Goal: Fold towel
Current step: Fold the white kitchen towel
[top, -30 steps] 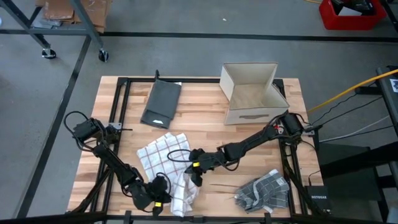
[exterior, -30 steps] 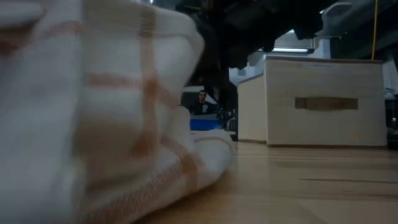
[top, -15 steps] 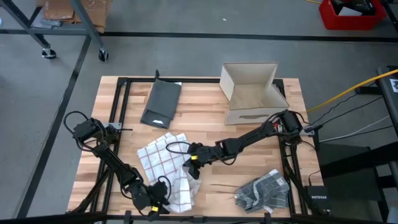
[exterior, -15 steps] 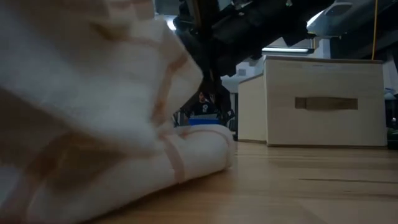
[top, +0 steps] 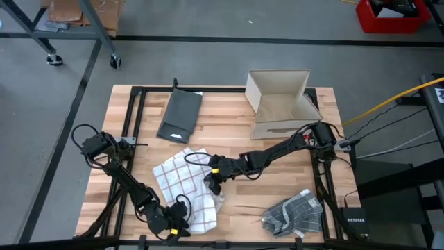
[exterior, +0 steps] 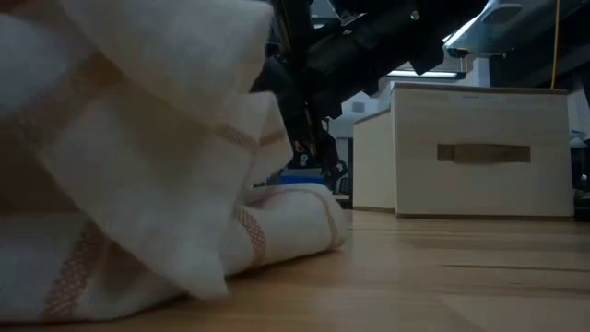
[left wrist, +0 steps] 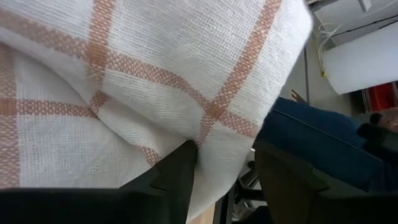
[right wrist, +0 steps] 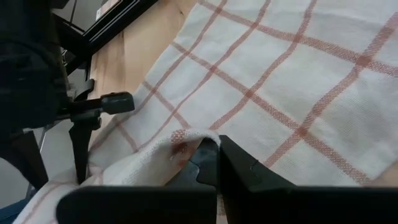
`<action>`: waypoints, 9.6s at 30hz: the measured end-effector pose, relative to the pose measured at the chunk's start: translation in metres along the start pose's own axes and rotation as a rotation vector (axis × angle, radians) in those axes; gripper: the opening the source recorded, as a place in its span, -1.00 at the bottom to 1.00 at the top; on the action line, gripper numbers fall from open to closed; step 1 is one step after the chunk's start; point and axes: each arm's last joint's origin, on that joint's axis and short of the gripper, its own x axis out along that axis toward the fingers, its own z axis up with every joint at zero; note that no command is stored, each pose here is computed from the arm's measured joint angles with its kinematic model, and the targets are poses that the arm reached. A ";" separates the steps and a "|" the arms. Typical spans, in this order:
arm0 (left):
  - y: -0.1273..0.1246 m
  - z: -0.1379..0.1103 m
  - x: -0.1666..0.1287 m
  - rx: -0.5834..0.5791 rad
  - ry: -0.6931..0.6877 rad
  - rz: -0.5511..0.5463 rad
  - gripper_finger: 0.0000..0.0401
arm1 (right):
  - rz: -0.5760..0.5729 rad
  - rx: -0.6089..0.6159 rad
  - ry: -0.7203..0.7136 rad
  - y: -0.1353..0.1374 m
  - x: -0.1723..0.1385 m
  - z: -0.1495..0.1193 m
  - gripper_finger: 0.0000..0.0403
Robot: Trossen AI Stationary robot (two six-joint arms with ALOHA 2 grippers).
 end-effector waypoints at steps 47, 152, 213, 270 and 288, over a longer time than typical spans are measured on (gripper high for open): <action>0.007 0.035 0.003 0.245 -0.231 0.107 -0.02 | -0.166 -0.033 0.169 -0.015 -0.003 -0.017 -0.97; -0.033 0.026 0.087 0.855 -0.030 0.489 -0.34 | -0.100 0.002 0.230 -0.013 -0.003 -0.019 -0.97; -0.041 0.004 0.024 -0.314 -0.530 0.564 -0.31 | -0.093 0.067 0.368 -0.017 -0.006 -0.027 -0.97; -0.035 0.023 -0.043 0.145 -0.561 0.906 -0.85 | -0.374 -0.332 0.061 -0.015 -0.037 0.013 -0.83; -0.030 0.046 -0.027 0.260 -0.573 0.928 -0.85 | -0.279 -0.456 0.149 -0.011 -0.040 0.011 -0.15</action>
